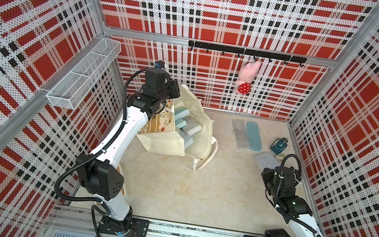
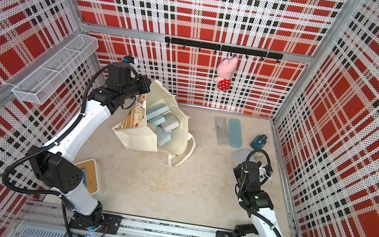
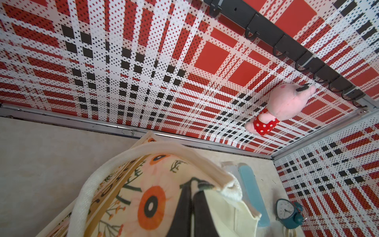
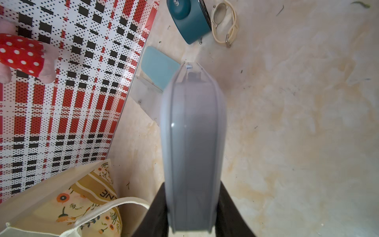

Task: Take out the pencil case from the canvas bag
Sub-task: Place the pencil case at the center of the board.

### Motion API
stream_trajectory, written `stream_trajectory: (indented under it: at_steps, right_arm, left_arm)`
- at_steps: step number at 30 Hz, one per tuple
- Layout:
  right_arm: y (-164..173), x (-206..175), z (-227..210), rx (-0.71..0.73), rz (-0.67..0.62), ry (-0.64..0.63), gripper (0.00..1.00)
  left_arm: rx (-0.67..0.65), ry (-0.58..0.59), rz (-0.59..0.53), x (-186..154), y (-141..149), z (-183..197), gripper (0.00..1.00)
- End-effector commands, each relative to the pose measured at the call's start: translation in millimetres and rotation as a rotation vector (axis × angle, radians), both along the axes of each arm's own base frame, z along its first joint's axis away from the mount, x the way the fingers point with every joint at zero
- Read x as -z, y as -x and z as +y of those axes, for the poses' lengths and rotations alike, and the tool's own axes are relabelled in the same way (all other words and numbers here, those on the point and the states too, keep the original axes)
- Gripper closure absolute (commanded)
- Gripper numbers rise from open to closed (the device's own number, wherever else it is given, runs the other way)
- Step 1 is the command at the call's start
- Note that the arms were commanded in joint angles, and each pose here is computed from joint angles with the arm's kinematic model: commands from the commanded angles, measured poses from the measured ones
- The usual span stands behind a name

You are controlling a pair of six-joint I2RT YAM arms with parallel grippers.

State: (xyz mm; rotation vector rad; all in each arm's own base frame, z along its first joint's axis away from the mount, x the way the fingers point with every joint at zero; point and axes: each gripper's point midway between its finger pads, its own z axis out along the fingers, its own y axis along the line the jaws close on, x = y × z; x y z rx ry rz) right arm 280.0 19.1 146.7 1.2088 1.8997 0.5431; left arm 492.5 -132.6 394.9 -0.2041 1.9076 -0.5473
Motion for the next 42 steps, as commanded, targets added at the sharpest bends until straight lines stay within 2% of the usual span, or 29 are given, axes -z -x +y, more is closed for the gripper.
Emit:
stream_trajectory:
  at_steps: [1, 8, 16, 21, 27, 34, 42]
  right_arm:
    - [-18.3, -17.0, 2.2, 0.038, -0.108, -0.081, 0.81]
    - [-24.2, -1.4, -0.8, 0.09, -0.116, -0.126, 0.78]
    - [-27.7, 6.1, 2.9, 0.097, -0.14, -0.181, 0.68]
    - [-25.7, 8.5, 2.6, 0.102, -0.151, -0.191, 0.53]
    - [-22.4, 19.9, 2.0, 0.111, -0.14, -0.203, 0.41]
    - [-18.1, 34.5, 10.1, 0.066, -0.095, -0.215, 0.37]
    - [-3.5, 70.1, 15.7, 0.035, 0.016, -0.215, 0.34]
  left_arm:
    - [0.037, 0.111, -0.32, -112.3, 17.2, -14.1, 1.0]
    - [0.046, 0.119, -0.323, -113.9, 19.3, -18.7, 1.0]
    - [0.048, 0.119, -0.319, -112.1, 20.1, -19.3, 1.0]
    - [0.051, 0.126, -0.317, -109.5, 21.2, -19.8, 1.0]
    - [0.057, 0.129, -0.321, -110.4, 22.6, -20.8, 1.0]
    - [0.052, 0.128, -0.32, -109.5, 23.1, -18.9, 1.0]
    - [0.064, 0.139, -0.306, -100.5, 24.4, -21.5, 1.0]
